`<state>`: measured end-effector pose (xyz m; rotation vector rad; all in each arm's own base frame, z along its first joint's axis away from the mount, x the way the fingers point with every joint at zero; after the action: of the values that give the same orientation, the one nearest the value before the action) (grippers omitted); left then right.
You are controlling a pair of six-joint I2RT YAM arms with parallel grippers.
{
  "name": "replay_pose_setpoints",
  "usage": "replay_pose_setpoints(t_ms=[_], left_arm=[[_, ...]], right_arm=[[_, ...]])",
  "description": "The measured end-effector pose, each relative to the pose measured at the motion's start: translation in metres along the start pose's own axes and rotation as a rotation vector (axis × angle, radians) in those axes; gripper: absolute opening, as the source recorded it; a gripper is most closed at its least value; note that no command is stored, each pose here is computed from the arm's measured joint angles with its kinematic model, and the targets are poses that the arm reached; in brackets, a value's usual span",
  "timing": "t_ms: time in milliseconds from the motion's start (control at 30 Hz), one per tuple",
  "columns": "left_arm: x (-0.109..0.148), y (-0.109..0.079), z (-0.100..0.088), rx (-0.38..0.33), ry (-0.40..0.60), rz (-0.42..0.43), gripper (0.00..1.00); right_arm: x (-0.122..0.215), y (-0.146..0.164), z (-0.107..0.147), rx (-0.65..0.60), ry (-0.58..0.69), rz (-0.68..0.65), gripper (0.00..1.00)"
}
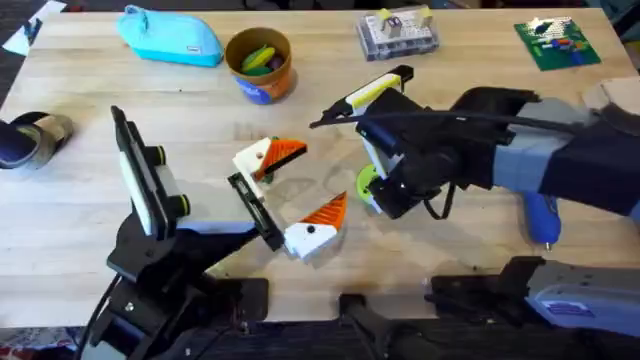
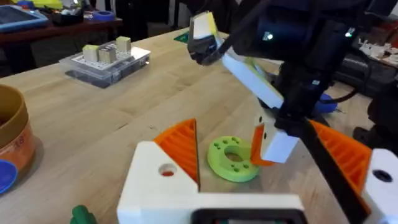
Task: Pick up the gripper from the table and insert it into the empty holder that is missing its gripper. Then pick up a screw, insert it into the mounting hole, and use the screwdriver to tighten it. Finally, clean up the table by picking up the vegetable and placing it into the bucket.
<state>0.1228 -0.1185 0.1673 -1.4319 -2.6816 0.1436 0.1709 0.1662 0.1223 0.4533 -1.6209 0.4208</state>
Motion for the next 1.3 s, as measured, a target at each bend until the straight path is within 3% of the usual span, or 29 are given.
replay_pose_setpoints(t_ms=[433, 600, 933, 1167, 1300], left_arm=[[0.0, 0.0, 0.0, 0.0, 0.0, 0.0, 0.992], [0.0, 0.0, 0.0, 0.0, 0.001, 0.0, 0.992], [0.0, 0.0, 0.0, 0.0, 0.0, 0.0, 0.992], [0.0, 0.0, 0.0, 0.0, 0.0, 0.0, 0.992], [0.0, 0.0, 0.0, 0.0, 0.0, 0.0, 0.992]], right_arm=[[0.008, -0.012, -0.001, -0.045, 0.016, 0.014, 0.007], [0.044, -0.014, -0.021, -0.067, -0.08, 0.002, 0.007], [0.125, -0.012, -0.052, -0.057, -0.116, 0.002, 0.006], [0.174, 0.017, -0.094, 0.072, -0.234, -0.075, 0.006], [0.188, 0.043, -0.101, 0.167, -0.294, -0.147, 0.006]])
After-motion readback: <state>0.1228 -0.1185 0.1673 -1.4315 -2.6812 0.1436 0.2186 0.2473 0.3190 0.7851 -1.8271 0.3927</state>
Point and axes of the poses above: each hand's point on the last joint's axis, 136 mm out from that joint toward the fingers, its own x axis back along the fingers, its own y axis along the line the jaws close on, z = x × y, the point moved 7 cm from there along x, back along the fingers
